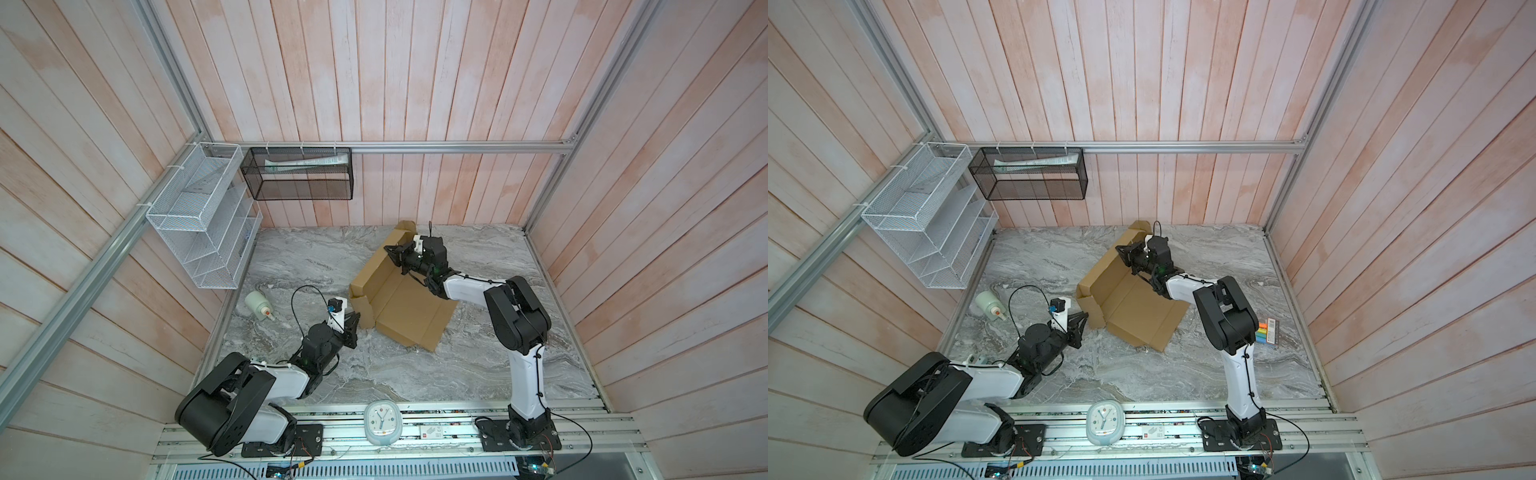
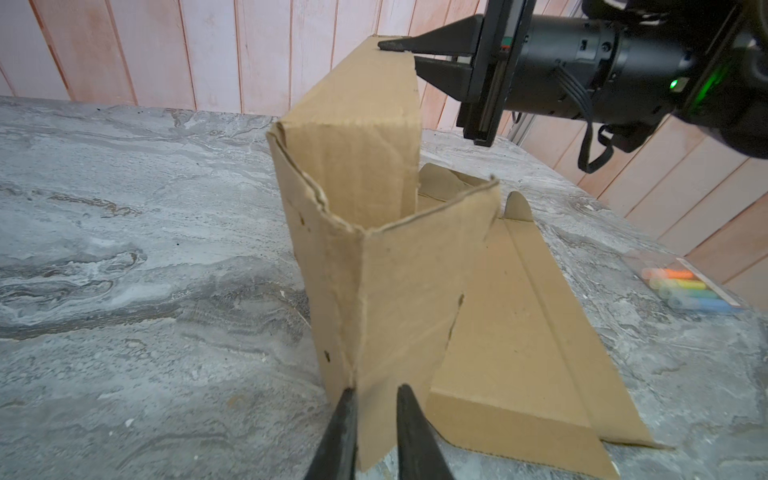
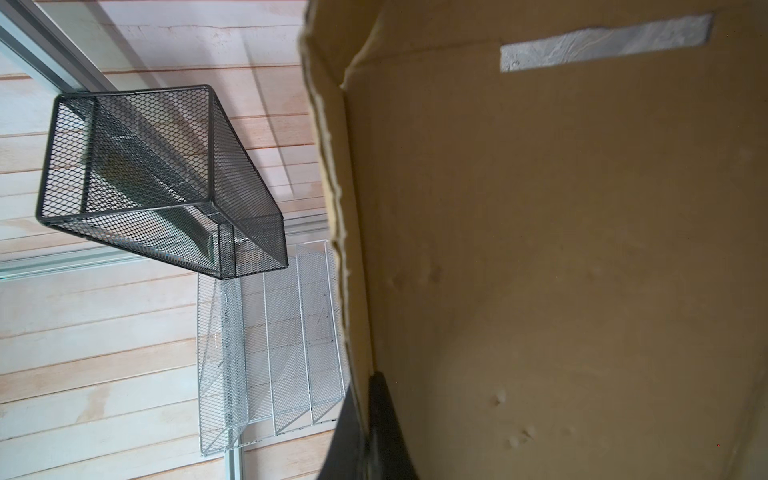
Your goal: Fold the paper box
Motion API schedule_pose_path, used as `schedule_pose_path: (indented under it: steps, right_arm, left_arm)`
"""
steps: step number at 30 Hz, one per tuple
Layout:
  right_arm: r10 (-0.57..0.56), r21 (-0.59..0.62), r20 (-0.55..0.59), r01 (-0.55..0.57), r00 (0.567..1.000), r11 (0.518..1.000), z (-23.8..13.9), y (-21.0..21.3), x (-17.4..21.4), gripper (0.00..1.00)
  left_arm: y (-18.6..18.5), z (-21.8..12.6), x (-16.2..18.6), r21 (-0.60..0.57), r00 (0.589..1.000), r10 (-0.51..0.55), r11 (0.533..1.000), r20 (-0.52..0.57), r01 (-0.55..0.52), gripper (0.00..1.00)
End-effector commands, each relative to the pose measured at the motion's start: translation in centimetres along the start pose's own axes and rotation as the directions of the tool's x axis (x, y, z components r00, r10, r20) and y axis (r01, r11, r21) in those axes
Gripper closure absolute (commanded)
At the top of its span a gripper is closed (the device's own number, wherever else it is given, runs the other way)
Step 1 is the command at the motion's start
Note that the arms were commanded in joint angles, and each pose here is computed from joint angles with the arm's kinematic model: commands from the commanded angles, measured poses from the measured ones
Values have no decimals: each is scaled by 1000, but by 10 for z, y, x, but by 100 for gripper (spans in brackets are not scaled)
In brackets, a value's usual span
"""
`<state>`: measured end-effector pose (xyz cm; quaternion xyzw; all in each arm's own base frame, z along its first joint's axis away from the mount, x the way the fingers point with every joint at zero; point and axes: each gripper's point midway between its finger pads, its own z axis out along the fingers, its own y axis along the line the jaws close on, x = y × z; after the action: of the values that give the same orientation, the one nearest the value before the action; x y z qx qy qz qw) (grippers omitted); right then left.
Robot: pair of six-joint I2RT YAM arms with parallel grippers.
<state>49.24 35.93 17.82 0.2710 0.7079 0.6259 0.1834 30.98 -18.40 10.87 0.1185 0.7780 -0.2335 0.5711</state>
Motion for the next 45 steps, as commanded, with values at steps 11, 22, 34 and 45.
schedule_pose_path:
  steps: [11, 22, 34, 45]
  right_arm:
    - [8, 16, -23, -7, 1000, 1000, 6, -9, 3, 100]
    - [19, 23, -25, -19, 999, 1000, 8, -15, 5, 100]
    - [23, 14, -21, -23, 1000, 1000, 8, -12, 4, 100]
    - [32, 12, -15, -32, 999, 999, 9, -12, 5, 100]
  left_arm:
    - [-14, 22, -17, 57, 1000, 14, 998, 28, -16, 81]
    - [-15, 30, -18, 37, 1000, 8, 999, 4, -8, 81]
    - [-23, 40, -19, 40, 999, 4, 999, -36, -2, 81]
    - [-14, 48, -16, -43, 997, -22, 999, -78, 19, 79]
